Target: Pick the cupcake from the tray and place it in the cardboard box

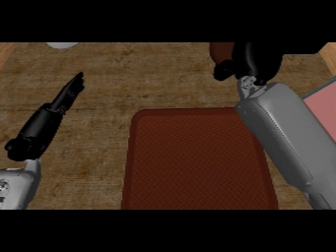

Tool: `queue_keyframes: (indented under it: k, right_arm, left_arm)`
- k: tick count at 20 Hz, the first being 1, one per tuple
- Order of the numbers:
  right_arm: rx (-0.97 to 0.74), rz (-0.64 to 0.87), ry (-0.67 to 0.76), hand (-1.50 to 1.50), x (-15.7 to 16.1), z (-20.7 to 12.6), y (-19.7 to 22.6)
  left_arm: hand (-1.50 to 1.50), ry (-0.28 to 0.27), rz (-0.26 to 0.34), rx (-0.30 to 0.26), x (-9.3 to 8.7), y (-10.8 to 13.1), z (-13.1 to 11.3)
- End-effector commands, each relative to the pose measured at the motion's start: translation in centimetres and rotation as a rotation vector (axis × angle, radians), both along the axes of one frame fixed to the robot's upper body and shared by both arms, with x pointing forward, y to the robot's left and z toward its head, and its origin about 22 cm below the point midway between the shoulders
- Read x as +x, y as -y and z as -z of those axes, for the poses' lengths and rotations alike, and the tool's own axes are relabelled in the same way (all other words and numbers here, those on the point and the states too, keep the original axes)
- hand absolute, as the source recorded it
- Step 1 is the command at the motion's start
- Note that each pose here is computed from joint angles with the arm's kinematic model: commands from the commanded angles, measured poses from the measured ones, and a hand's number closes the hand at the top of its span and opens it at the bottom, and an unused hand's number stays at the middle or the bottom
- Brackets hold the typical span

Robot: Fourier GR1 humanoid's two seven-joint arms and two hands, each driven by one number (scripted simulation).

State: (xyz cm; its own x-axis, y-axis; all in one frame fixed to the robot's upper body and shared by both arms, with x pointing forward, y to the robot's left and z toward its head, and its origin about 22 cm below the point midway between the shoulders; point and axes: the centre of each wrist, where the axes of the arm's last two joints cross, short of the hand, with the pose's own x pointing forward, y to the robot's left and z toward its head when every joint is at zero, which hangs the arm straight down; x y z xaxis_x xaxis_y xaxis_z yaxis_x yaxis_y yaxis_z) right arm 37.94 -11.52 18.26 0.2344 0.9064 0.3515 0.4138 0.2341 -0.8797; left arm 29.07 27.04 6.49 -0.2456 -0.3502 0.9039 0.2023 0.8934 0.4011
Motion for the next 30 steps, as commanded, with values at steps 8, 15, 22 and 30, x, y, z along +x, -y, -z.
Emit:
queue_keyframes:
  k: [8, 15, 22, 30]
  right_arm:
    - [0.049, 0.249, 0.048, 1.5, -0.9, -3.2, 13.4]
    - [0.086, 0.271, -0.314, 1.5, -1.0, 0.8, 20.7]
    - [0.147, 0.218, -0.524, 1.5, -2.5, 1.5, 25.8]
    - [0.226, 0.08, -0.678, -1.5, -4.0, 3.6, 28.6]
  left_arm:
    - [0.0, -0.015, 0.021, 0.007, -0.3, 0.0, 0.3]
    - [0.0, 0.003, -0.004, -0.014, -0.5, 0.8, 0.5]
    - [0.0, -0.003, 0.009, 0.003, -0.2, -0.6, -0.6]
    - [0.0, -0.001, 0.028, 0.006, -0.4, 1.6, -0.6]
